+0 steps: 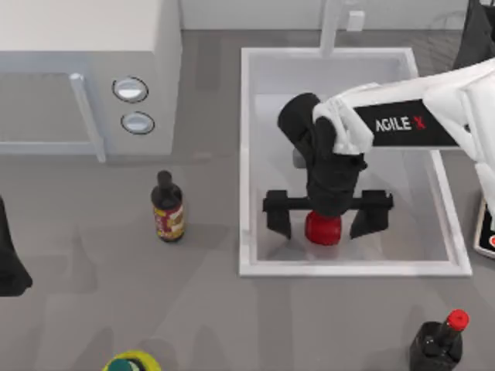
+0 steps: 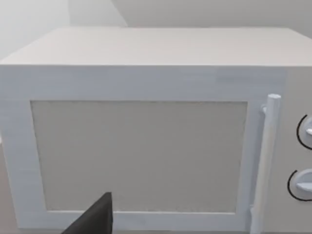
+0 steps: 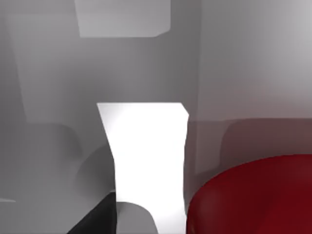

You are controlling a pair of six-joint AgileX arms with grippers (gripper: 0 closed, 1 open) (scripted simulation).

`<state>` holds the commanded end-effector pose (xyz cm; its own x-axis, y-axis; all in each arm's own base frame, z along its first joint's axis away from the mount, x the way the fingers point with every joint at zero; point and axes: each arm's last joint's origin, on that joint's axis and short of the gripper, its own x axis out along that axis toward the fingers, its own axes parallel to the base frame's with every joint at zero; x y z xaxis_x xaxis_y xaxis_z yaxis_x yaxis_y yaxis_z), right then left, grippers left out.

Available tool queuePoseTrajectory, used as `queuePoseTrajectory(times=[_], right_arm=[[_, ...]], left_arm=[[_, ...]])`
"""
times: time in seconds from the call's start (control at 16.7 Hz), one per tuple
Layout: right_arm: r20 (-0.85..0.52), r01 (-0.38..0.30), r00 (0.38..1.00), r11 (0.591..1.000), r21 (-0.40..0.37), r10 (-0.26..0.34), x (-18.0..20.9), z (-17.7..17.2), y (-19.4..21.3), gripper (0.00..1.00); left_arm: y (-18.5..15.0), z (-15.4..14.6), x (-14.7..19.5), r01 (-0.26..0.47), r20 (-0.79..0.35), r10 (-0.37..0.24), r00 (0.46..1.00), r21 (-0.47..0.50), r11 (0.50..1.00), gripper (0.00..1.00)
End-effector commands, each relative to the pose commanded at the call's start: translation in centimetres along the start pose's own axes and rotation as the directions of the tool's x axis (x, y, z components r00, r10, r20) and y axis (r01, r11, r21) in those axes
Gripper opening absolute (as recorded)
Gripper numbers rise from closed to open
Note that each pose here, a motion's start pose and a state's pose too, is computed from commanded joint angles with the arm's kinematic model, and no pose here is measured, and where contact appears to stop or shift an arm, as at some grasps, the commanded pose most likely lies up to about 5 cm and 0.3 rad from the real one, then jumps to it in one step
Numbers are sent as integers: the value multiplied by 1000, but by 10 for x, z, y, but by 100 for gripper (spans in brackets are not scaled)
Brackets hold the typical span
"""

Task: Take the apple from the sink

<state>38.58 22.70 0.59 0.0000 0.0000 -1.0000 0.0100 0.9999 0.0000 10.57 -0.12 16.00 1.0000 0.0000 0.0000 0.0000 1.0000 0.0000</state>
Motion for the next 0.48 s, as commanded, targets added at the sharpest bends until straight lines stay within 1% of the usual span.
queuePoseTrajectory(times=[0.48], right_arm=[[0, 0, 1000, 1000, 0, 0, 0, 0, 0, 10]], left_arm=[[0, 0, 0, 0, 0, 0, 1000, 0, 1000, 100]])
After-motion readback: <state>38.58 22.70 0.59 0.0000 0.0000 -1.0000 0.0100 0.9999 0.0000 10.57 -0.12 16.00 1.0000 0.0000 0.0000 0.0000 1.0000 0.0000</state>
